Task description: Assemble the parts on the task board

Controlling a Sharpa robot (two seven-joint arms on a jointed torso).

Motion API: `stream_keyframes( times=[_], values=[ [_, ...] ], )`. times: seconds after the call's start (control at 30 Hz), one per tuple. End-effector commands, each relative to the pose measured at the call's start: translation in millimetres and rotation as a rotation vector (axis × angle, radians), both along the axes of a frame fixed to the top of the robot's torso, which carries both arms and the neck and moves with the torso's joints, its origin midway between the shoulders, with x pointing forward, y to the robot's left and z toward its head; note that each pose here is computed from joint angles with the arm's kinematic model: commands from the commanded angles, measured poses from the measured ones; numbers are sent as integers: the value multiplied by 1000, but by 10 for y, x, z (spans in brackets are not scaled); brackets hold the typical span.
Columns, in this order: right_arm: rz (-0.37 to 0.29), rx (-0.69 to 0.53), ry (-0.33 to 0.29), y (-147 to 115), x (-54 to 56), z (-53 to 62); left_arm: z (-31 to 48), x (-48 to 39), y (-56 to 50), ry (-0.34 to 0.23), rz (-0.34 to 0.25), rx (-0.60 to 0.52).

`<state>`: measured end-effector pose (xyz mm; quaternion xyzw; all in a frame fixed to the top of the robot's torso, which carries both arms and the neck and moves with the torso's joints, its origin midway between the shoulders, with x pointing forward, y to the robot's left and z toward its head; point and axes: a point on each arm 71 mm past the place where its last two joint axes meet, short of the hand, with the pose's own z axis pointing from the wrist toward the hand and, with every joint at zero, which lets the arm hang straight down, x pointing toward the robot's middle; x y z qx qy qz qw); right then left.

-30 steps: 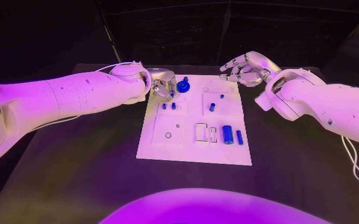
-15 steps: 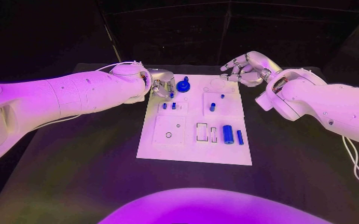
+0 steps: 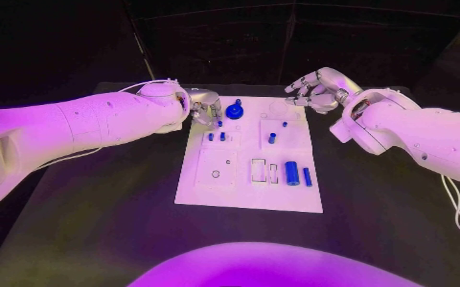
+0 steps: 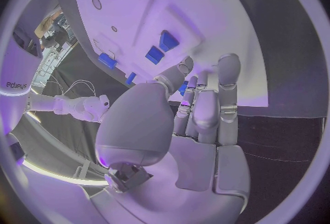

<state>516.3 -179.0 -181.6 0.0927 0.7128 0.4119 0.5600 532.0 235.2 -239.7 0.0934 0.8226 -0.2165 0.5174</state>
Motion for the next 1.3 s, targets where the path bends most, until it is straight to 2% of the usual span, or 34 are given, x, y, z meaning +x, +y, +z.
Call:
stream_keyframes(
  times=[0.03, 0.17, 0.3, 0.4, 0.5, 0.6, 0.8, 1.0, 1.3],
  values=[
    [-1, -133, 1, -29, 17, -40, 42, 31, 130, 19, 100, -121],
    [14, -283, -42, -45, 21, -70, 88, 38, 311, 46, 213, -283],
    [34, -429, -101, -44, 3, -103, 164, 9, 450, 33, 327, -493],
    [40, -503, -136, -45, -9, -129, 215, -20, 500, 30, 401, -668],
    [44, -560, -171, -36, -20, -162, 264, -73, 500, 51, 454, -882],
    [48, -584, -197, -10, -25, -194, 300, -140, 448, 89, 467, -1058],
    [69, -592, -212, 93, -40, -302, 344, -266, 263, 172, 438, -1284],
    [77, -592, -218, 177, -36, -370, 372, -347, 144, 204, 422, -1368],
    [101, -586, -210, 274, -32, -430, 387, -413, 79, 230, 427, -1424]
  ],
)
